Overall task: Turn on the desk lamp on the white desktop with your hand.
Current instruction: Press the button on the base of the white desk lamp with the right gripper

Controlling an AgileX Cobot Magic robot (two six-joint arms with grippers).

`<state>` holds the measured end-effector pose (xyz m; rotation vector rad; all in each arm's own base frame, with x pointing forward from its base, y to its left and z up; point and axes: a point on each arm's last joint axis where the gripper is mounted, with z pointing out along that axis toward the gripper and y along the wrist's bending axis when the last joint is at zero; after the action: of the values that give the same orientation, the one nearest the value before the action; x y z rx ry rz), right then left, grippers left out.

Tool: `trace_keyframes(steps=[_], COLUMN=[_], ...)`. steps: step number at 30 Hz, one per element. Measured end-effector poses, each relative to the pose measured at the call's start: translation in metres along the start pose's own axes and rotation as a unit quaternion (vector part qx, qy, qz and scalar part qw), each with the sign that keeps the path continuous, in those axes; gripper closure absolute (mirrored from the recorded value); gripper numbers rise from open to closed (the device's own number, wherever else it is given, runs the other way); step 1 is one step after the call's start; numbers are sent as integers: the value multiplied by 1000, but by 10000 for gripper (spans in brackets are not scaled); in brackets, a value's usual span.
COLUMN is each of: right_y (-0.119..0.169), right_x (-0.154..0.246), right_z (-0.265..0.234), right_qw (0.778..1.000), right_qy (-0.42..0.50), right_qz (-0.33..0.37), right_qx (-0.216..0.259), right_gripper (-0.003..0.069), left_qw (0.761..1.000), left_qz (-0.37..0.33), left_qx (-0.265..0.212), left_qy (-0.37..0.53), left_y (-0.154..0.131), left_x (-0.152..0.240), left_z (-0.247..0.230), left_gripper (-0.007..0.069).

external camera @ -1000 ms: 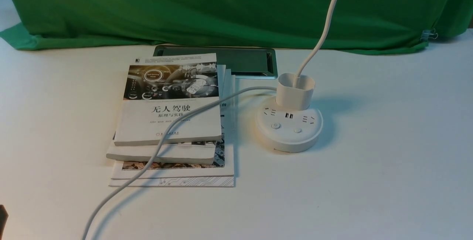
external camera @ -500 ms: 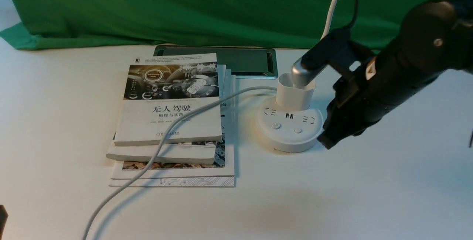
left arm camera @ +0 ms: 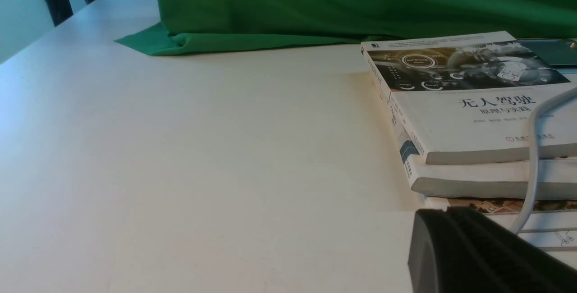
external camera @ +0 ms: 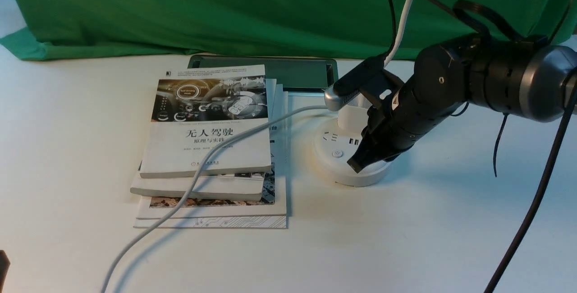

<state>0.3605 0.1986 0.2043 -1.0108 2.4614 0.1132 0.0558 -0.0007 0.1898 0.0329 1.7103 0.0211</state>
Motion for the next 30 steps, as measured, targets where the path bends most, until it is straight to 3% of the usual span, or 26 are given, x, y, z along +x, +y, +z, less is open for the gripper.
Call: trace_keyframes(steps=[30], right_y=[-3], right_x=[6], right_z=[32], right_qw=[1000], right_qy=[-10], right_qz=[6], right_qx=[9], right_gripper=[630], left_qw=[1000], left_qz=[0], left_qx=[0], left_qy=[0], left_y=[0], left_x=[0], left_z=[0], left_gripper=[604])
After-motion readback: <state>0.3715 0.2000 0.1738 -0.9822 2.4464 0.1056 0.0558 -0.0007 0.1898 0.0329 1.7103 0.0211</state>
